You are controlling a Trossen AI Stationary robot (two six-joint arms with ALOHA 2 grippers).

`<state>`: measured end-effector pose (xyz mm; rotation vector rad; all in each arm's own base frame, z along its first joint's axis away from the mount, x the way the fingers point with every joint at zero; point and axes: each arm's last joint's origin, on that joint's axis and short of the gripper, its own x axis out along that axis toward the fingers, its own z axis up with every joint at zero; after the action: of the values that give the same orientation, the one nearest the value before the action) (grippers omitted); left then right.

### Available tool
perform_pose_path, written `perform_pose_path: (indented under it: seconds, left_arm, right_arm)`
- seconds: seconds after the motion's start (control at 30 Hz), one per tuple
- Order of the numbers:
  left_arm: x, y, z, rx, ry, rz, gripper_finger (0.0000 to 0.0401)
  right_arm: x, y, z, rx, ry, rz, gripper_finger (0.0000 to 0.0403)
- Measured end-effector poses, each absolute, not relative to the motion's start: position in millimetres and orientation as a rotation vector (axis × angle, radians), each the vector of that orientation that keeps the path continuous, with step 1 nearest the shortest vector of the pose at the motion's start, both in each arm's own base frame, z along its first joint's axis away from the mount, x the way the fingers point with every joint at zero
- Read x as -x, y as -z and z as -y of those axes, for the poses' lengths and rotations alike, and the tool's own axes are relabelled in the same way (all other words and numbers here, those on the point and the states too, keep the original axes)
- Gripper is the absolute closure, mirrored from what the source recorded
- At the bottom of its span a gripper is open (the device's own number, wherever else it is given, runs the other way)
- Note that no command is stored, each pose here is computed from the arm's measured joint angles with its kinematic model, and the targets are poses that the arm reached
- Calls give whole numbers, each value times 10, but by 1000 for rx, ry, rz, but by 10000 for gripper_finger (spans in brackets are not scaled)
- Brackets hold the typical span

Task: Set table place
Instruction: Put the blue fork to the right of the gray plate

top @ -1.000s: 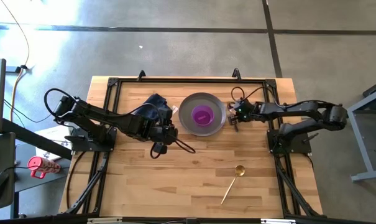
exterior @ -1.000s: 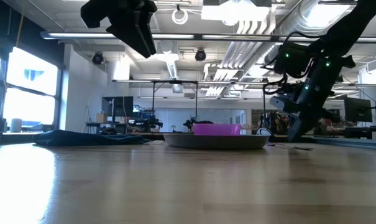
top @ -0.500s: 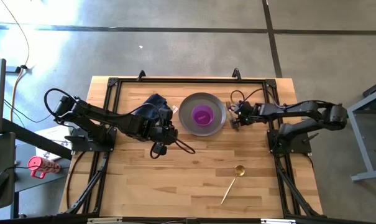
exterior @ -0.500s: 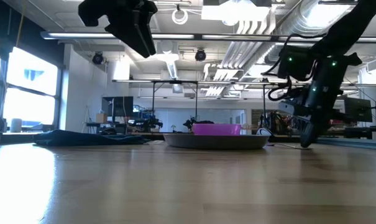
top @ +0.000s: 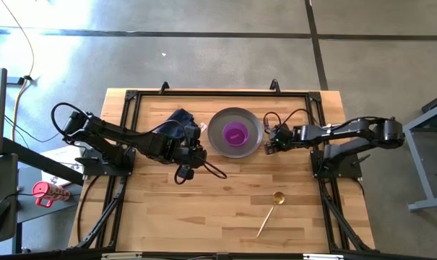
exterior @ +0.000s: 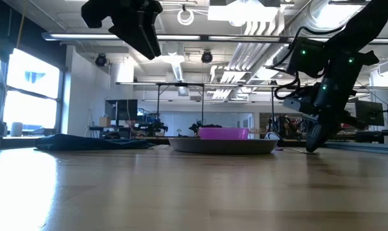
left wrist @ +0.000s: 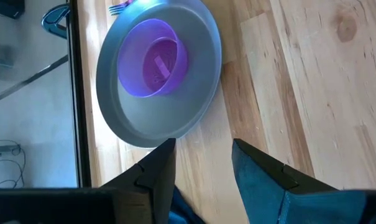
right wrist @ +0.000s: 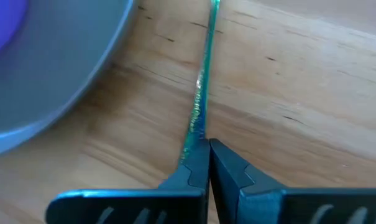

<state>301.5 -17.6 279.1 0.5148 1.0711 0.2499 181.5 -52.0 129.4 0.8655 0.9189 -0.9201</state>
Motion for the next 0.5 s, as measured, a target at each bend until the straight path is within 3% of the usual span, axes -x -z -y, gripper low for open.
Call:
perform_pose_path:
  seconds: [0.33,0.5]
  left_arm:
    - [-3015,-2792,176,-518,-250,-1072,258]
    - [-3014,-2791,176,-518,-250,-1072,258]
  right_arm:
    - [-1862,-1341,526,-860,919,-873,403]
    - [-1948,-1498,635,-747,974,-804,403]
